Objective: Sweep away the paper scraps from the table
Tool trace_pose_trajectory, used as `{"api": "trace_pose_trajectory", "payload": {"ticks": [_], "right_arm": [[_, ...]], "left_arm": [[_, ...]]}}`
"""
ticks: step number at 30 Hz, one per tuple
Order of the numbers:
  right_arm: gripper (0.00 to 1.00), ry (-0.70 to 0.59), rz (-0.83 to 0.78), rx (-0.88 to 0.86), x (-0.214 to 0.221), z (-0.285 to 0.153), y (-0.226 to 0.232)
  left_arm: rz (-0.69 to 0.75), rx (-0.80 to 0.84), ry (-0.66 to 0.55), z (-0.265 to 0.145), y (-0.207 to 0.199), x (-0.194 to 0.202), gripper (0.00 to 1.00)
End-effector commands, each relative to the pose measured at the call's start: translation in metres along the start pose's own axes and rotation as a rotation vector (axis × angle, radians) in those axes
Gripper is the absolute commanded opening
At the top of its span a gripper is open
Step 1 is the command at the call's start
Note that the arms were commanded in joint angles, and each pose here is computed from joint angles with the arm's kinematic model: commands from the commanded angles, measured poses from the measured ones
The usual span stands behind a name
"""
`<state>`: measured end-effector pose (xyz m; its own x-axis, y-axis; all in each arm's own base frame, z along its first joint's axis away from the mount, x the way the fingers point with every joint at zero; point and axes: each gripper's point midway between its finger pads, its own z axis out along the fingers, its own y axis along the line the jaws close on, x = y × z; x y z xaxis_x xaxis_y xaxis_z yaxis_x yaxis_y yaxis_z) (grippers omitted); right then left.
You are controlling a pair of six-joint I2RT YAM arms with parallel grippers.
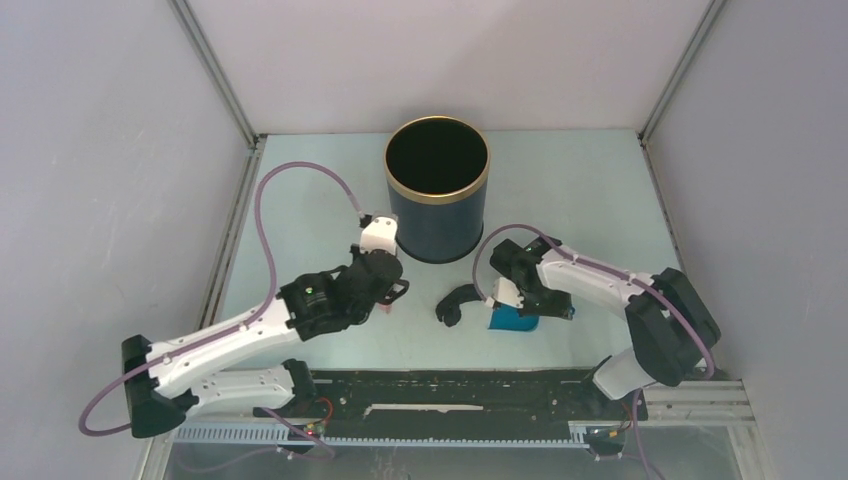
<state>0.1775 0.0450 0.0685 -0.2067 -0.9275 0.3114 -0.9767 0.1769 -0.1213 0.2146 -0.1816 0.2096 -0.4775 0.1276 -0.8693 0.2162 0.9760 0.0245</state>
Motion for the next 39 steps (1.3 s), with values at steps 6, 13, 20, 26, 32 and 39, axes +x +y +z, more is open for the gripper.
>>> {"api": "trace_pose_trajectory", "payload": {"ticks": [6,13,20,26,32,39], "right_arm": [[0.0,0.001,0.0,0.074,-0.023,0.009,-0.007],[0.0,-0.015,-0.021,0.041,-0.031,0.008,0.006],[0.0,-0.058,-0.024,0.025,-0.034,-0.002,0.019],[0.0,-0.094,0.001,0.01,-0.034,-0.008,0.025],[0.0,-0.073,0.004,0.017,-0.021,-0.009,0.031],[0.0,-0.009,-0.01,0.02,0.004,-0.004,0.04]], "left_arm": [[-0.236,0.289,0.013,0.029,-0.092,-0.004,0.0],[-0.399,0.495,0.097,0.033,-0.154,-0.002,0.0],[-0.554,0.573,0.036,0.01,-0.164,-0.03,0.0],[-0.628,0.428,-0.127,-0.001,-0.102,-0.043,0.0],[-0.589,0.307,-0.181,-0.016,-0.05,-0.037,0.0],[-0.552,0.259,-0.098,-0.019,-0.032,-0.003,0.0]]}}
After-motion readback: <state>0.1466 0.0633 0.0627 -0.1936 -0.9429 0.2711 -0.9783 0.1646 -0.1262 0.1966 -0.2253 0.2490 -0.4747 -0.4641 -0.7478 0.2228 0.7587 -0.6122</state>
